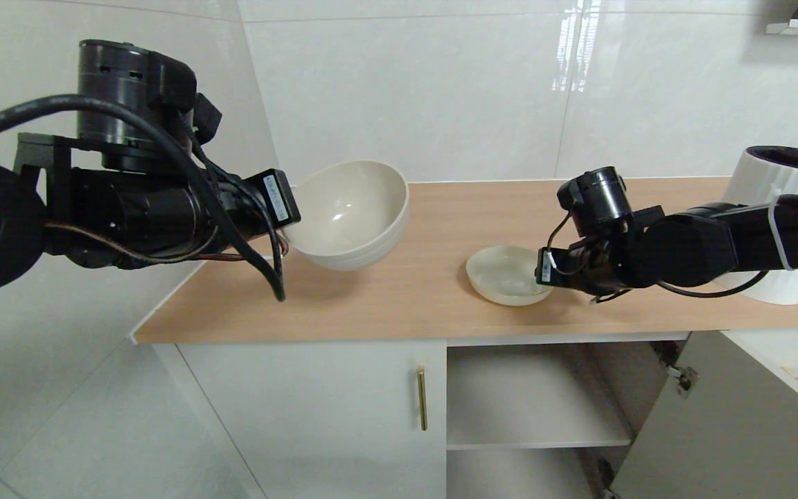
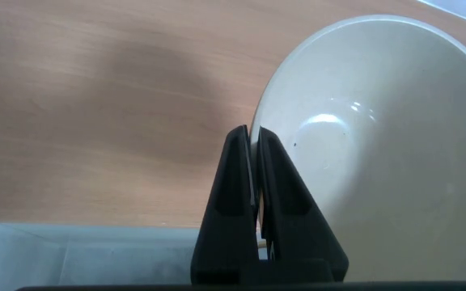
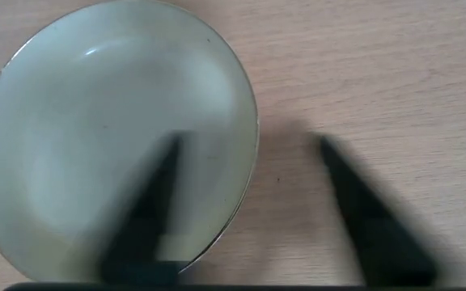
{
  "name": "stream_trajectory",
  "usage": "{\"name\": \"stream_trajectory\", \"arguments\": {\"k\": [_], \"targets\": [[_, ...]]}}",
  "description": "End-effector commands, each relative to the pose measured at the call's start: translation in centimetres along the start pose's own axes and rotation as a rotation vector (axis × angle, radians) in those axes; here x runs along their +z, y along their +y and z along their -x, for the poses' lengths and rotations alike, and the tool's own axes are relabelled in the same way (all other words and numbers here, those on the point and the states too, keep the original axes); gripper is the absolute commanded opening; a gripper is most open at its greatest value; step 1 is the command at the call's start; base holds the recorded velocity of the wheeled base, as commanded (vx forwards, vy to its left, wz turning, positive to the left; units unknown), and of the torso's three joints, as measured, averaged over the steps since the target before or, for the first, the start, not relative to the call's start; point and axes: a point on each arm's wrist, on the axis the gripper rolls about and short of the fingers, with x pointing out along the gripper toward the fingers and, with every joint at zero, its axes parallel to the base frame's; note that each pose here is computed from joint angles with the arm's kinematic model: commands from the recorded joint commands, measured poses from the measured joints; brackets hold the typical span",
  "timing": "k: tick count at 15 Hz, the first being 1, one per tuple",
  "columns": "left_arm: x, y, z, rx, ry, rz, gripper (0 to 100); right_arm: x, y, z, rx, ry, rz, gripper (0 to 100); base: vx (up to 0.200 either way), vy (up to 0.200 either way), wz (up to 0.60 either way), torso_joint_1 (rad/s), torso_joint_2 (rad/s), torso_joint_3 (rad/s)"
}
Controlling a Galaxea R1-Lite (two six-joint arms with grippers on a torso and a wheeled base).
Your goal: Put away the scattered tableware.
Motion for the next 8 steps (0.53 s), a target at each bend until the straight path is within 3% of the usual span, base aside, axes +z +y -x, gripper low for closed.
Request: {"name": "stream_trajectory", "arguments": {"k": [1, 6, 8], "targets": [[0.0, 0.0, 0.0, 0.001, 0.001, 0.0, 0, 0.0, 0.0, -0.1, 0.0, 0.002, 0.002, 0, 0.0, 0.0, 0.0, 0.0, 0.0, 0.0], [0.2, 0.0, 0.5, -0.008, -0.011, 0.01, 0, 1.8, -1.0, 3.4, 0.025, -0.048, -0.03, 0, 0.0, 0.0, 0.0, 0.0, 0.0, 0.0], [-0.9, 0.5, 0.2, 0.013, 0.023, -0.005, 0, 2.4, -2.0, 7.0, 0.055, -0.044, -0.032, 0, 0.0, 0.0, 0.0, 0.0, 0.0, 0.0]]}}
